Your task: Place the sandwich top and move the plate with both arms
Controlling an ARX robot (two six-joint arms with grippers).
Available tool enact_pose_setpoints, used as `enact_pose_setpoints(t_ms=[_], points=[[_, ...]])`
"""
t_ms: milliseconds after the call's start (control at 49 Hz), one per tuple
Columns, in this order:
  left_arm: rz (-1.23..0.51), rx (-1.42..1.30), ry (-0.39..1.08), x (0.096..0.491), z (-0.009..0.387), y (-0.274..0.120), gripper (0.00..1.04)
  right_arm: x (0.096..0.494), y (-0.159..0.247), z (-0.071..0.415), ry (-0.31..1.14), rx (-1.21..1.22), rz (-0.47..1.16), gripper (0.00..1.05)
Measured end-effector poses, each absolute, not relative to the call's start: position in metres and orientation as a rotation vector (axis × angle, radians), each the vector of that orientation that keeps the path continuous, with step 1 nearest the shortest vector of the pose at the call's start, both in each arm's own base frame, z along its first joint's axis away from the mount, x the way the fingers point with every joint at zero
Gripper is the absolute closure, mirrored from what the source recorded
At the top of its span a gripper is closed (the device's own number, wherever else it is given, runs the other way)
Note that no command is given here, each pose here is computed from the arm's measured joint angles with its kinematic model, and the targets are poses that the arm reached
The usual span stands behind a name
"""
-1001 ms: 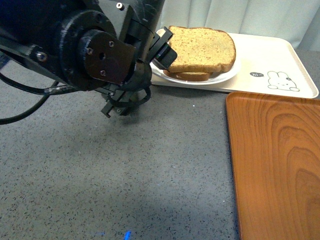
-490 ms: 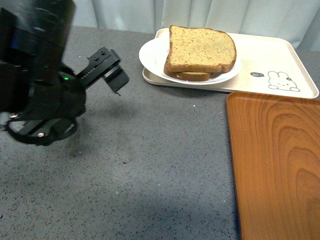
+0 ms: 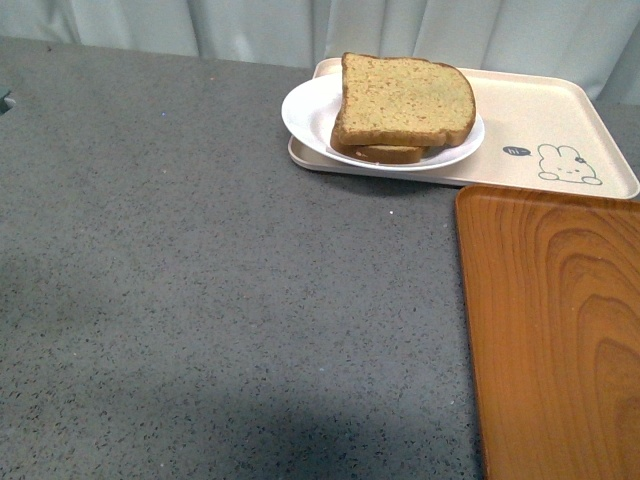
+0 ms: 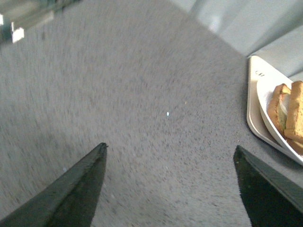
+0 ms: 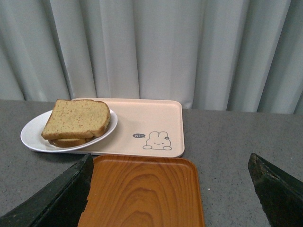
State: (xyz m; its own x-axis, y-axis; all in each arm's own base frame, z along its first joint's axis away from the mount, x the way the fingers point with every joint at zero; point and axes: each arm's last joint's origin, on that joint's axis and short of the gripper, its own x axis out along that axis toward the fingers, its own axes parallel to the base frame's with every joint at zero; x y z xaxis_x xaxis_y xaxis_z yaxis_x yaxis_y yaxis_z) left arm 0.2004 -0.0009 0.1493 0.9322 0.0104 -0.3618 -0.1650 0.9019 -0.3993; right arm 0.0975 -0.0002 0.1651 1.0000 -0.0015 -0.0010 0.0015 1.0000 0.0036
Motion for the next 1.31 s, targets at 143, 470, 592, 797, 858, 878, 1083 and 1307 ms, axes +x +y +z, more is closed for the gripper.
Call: enact_pose_setpoints(t_ms=[143, 470, 592, 797, 858, 878, 1083, 1307], points=[[0.001, -0.113, 0.093, 0.147, 0.155, 0.000, 0.52, 0.098, 0.000, 0.165, 0.002, 0.004, -0.002, 0.09], [-0.002, -0.018, -0.014, 0.097, 0.169, 0.000, 1.01, 0.098, 0.000, 0.165, 0.001, 0.004, -0.002, 0.09], [-0.002, -0.014, -0.014, 0.097, 0.169, 0.000, 1.01, 0.098, 0.000, 0.165, 0.001, 0.004, -0.002, 0.09], [-0.002, -0.009, -0.014, 0.097, 0.169, 0.000, 1.01, 0.098, 0.000, 0.165, 0.001, 0.004, -0.002, 0.09], [-0.002, -0.008, -0.014, 0.097, 0.169, 0.000, 1.01, 0.098, 0.000, 0.165, 0.001, 0.004, -0.002, 0.09], [-0.002, -0.008, -0.014, 0.097, 0.169, 0.000, 1.01, 0.098, 0.000, 0.165, 0.001, 0.004, -0.002, 0.09], [-0.002, -0.008, -0.014, 0.097, 0.169, 0.000, 1.01, 0.098, 0.000, 0.165, 0.001, 0.004, -0.002, 0.09], [-0.002, -0.008, -0.014, 0.097, 0.169, 0.000, 0.74, 0.098, 0.000, 0.165, 0.001, 0.004, -0.002, 0.09]])
